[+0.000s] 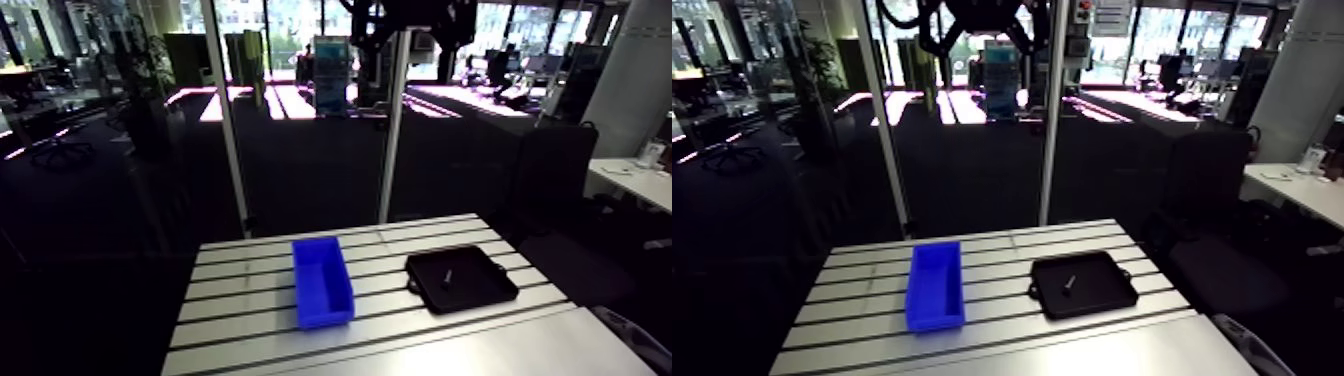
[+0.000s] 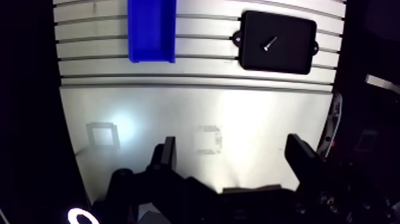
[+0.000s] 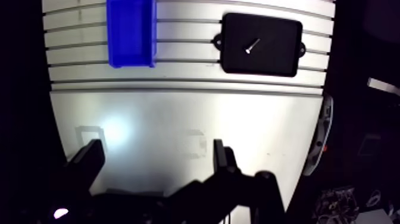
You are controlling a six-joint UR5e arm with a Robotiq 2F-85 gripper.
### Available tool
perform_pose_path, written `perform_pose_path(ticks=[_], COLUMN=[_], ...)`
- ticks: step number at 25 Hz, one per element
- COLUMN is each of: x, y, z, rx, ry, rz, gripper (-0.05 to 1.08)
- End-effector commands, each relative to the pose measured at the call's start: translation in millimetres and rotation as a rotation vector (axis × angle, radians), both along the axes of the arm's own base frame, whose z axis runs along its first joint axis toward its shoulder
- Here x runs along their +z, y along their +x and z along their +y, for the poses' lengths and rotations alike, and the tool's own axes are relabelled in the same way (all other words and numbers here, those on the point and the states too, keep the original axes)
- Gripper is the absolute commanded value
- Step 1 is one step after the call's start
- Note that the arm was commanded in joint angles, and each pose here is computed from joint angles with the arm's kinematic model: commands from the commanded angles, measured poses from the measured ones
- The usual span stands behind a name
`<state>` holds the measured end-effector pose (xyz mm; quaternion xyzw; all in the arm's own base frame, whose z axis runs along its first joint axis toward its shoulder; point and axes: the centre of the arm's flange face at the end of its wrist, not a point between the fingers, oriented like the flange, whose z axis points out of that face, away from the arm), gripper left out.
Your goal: Pick up the M10 bolt from the tray and put it into the blue bin.
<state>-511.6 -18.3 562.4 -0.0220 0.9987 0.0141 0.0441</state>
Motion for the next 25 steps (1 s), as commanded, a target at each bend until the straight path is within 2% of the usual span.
perform_pose_path(ticks=[1,14,16,18,21,25], x=[3.9,1.8,-1.7,-6.3,-14.8,-32.1], y=[-20.0,-20.0,-20.7,-24.6,-26.4,-18.4], z=[0.2,0.2,1.5,4.0,30.6,86.7], rx=[-0.053,-0.082,-0.133,-0.192,-0.329,-0.531], ry=[0.004,0.005,0.012,0.018,0.033,0.034], rz=[0.044,0.042,0.043,0.065,0.086,0.101], gripper=[0.01,0.01,0.01,0.01,0.01,0.01])
